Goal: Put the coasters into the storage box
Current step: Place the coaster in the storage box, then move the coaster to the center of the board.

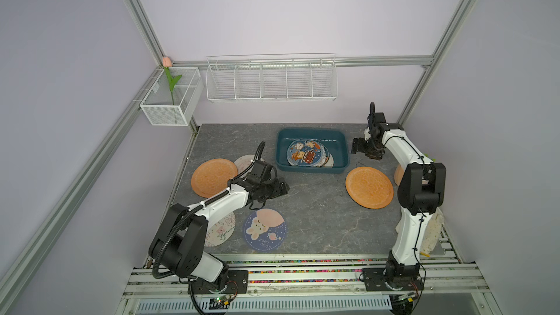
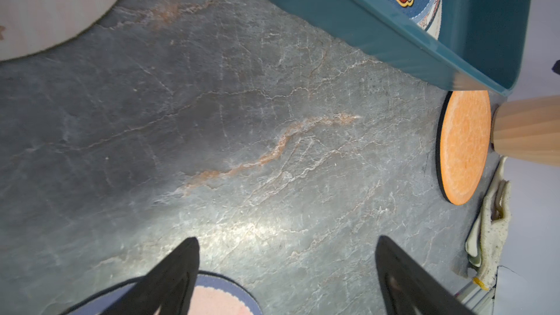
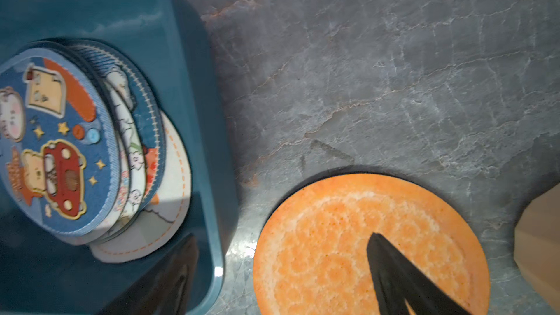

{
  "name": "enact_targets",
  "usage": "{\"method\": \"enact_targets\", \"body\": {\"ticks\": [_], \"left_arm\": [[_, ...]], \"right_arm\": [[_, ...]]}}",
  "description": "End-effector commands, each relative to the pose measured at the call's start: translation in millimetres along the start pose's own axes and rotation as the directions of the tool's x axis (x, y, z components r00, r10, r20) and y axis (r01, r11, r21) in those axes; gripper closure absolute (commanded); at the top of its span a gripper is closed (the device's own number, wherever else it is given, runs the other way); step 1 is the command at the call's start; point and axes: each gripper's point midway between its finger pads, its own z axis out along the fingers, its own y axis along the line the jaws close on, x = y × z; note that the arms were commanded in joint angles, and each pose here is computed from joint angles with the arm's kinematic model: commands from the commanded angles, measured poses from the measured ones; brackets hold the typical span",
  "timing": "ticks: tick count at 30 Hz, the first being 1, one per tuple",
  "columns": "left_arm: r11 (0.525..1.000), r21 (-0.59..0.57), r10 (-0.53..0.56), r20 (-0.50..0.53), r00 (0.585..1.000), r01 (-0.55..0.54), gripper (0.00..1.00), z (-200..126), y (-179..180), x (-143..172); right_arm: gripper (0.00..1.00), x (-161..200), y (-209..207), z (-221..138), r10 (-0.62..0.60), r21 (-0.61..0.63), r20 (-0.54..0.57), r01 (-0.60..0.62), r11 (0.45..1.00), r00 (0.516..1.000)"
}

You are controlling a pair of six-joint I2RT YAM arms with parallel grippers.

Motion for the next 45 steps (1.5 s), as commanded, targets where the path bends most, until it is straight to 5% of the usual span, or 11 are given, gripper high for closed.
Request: {"method": "enact_targets", "body": {"ticks": [1,4,6,27,45], "left_arm": [[1.000,0.005,0.002,0.010,1.000,-0.002,0.09,0.7,-4.6,-8.1],[1.000,0.002,-0.001,0.005,1.000,0.001,0.09,2.1,-3.8,-7.3],[1.000,0.002,-0.001,0.005,1.000,0.001,0.09,2.4,-3.8,-7.5],[1.000,0.001,0.009,-0.004,1.000,-0.009,0.09,1.0,-5.2,-7.2],[1.000,0.012,0.017,-0.009,1.000,-0.017,0.08,8.2,-9.8,-12.0]], "right_arm": [[0.05,-5.1,-15.0,23.0,0.020,0.029,-0.011,-0.019,0.999,1.000],[0.01,-8.8,-24.6,33.3,0.040,0.046,-0.010,-0.040,0.998,0.999],[0.12,-10.2,-31.6,38.7,0.051,0.060,-0.011,-0.050,0.997,0.999],[0.26,6.3,-75.9,72.8,0.026,0.215,-0.085,-0.007,0.977,0.996],[0.31,92.2,-42.2,58.8,0.144,0.065,-0.216,-0.133,0.989,0.966]]}}
